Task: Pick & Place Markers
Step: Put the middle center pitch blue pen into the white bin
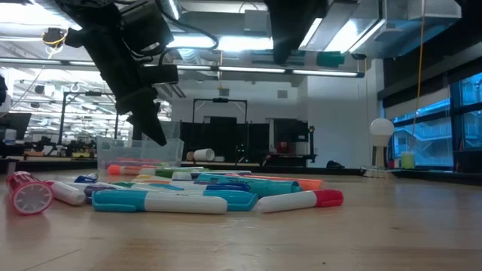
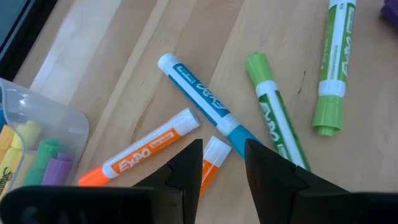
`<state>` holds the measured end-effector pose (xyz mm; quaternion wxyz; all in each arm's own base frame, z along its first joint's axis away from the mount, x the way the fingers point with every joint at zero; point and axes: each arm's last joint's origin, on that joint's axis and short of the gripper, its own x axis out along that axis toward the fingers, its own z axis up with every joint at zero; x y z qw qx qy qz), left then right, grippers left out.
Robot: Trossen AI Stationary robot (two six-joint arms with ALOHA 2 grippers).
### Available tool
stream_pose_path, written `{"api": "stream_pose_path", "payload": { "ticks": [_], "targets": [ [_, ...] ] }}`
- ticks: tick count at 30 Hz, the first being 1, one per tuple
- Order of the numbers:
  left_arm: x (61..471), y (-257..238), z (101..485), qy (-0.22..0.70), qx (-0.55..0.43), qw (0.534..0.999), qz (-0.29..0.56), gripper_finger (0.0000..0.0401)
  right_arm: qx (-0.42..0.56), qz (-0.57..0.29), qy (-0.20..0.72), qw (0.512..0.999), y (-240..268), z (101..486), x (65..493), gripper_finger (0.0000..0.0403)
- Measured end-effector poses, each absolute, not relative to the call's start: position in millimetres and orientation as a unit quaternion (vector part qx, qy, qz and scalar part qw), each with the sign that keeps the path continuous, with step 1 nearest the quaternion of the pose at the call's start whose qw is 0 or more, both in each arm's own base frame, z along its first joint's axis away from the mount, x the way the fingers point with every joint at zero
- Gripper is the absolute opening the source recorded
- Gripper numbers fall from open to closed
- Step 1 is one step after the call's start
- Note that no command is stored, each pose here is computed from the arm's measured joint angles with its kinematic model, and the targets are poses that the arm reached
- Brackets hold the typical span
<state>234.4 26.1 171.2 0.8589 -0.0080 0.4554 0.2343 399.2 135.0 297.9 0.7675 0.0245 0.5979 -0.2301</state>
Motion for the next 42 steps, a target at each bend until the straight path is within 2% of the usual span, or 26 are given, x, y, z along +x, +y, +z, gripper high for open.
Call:
{"api": "stream_pose_path", "payload": {
  "ticks": [42],
  "targets": [
    [234.9, 26.1, 171.5, 0.451, -0.013, 0.860, 0.237, 0.0114, 0.035, -0.241, 0.596, 0.765, 127.6, 297.9, 401.7, 0.0062]
  ]
}}
